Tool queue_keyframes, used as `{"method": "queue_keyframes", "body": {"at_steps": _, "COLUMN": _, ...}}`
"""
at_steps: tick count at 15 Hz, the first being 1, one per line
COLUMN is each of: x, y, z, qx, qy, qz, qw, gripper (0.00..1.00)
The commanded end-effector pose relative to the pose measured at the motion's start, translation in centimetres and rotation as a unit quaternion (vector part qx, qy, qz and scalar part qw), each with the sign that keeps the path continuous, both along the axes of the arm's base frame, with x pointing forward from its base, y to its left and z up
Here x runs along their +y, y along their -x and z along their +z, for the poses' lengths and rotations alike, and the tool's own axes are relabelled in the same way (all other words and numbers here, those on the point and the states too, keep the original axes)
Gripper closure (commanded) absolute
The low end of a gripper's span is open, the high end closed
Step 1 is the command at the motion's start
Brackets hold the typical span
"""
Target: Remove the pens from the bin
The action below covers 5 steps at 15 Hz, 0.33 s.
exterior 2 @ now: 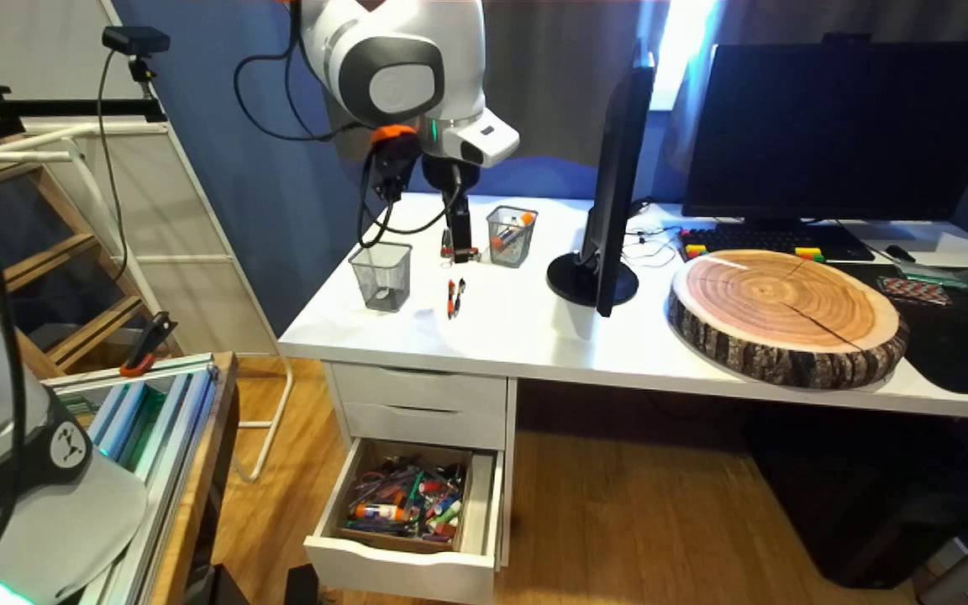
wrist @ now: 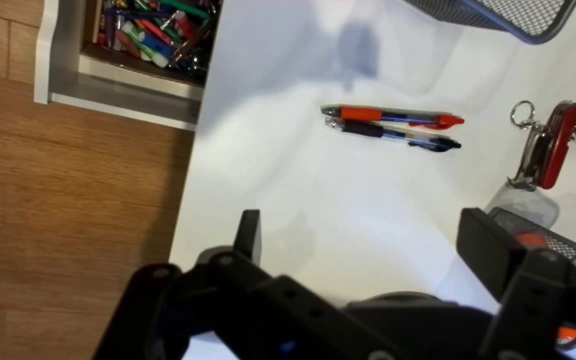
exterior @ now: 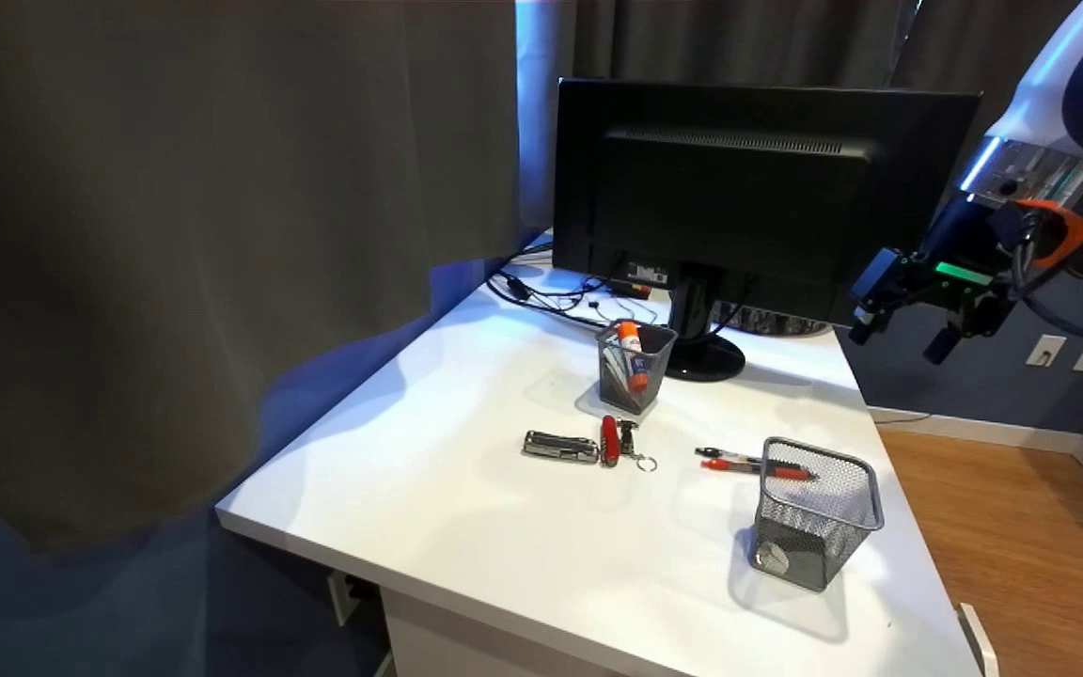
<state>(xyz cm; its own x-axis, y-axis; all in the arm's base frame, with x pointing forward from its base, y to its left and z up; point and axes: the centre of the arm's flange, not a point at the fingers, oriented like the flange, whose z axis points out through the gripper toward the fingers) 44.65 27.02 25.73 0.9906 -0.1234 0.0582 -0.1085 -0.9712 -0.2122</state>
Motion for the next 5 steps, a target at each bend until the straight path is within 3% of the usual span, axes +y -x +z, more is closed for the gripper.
{"method": "queue_keyframes", "body": {"at_steps": 1, "x": 0.07, "y": -0.01, "z": 0.38, "qx": 0.0, "qy": 0.005, "qz": 0.006, "qw": 1.0, "gripper": 0.0}}
{"method": "queue_keyframes", "body": {"at_steps": 5, "x": 0.1, "y": 0.02, "z": 0.97, "qx": -0.001, "qy": 0.011, "qz": 0.014, "qw": 0.9998, "gripper": 0.0}}
